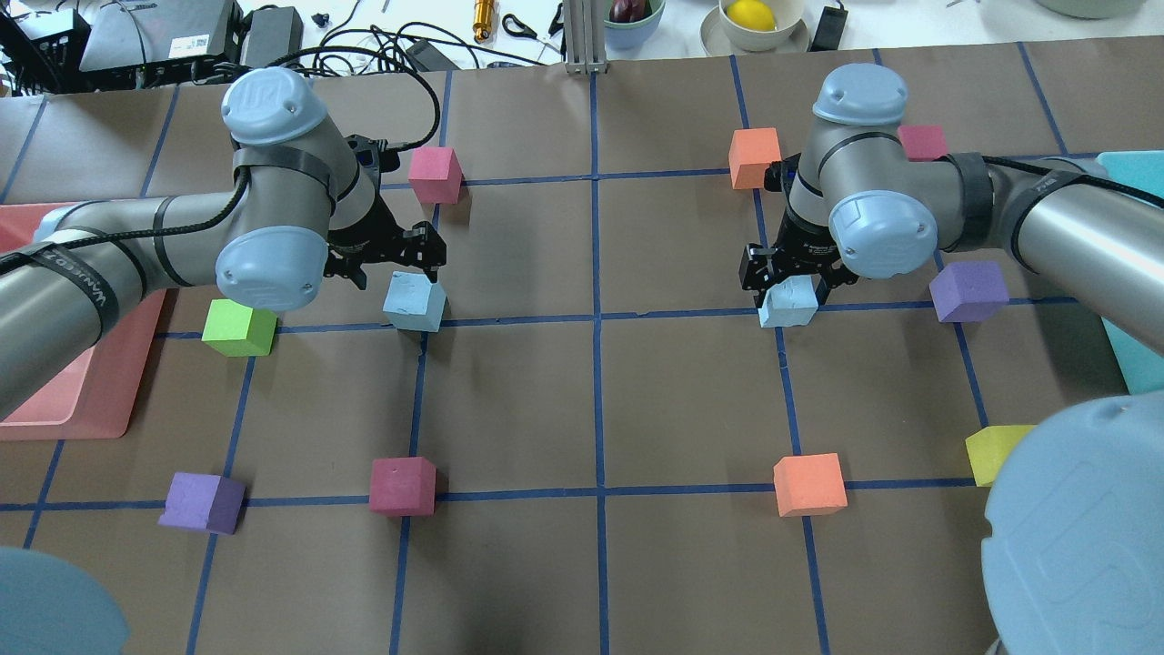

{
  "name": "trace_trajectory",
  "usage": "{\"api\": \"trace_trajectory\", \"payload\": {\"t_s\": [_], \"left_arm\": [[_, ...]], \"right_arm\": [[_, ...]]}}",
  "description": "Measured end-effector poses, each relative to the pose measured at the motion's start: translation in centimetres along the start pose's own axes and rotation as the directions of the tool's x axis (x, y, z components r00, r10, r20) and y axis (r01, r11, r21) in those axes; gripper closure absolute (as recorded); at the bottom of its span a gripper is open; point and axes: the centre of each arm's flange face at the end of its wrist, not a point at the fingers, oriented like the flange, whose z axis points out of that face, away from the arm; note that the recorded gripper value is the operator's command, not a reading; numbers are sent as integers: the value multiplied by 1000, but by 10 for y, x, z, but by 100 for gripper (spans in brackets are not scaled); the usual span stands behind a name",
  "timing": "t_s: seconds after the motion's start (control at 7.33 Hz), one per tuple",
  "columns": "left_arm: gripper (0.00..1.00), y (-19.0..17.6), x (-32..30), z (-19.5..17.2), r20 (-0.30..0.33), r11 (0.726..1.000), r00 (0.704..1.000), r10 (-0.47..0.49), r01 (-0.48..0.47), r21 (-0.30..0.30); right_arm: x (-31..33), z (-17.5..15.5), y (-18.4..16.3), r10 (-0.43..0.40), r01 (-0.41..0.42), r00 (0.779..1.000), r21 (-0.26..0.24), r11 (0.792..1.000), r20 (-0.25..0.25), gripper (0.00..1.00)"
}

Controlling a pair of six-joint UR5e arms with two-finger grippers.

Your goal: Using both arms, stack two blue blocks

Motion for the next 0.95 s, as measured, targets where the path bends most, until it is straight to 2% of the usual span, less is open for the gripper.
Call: {"api": "trace_trajectory", "payload": {"t_s": [0.27,0.55,0.82,0.95], "left_arm": [[0,-4,7,29,4,1000,1000,16,-16,-8],[0,-3,8,45,8,999,1000,24,-23,-25],[2,-2,8,49,8,999,1000,28,-27,-29],[8,-2,8,49,9,999,1000,30,-30,-29]], "right_arm": [[0,-4,-3,0,0,1000,9,1000,-1,100],[-1,-39,-19,8,-8,1000,67,998,-1,100],[-20,-87,-42,48,-53,998,129,990,44,100],[-39,-103,-54,75,-84,995,148,985,69,100]]}}
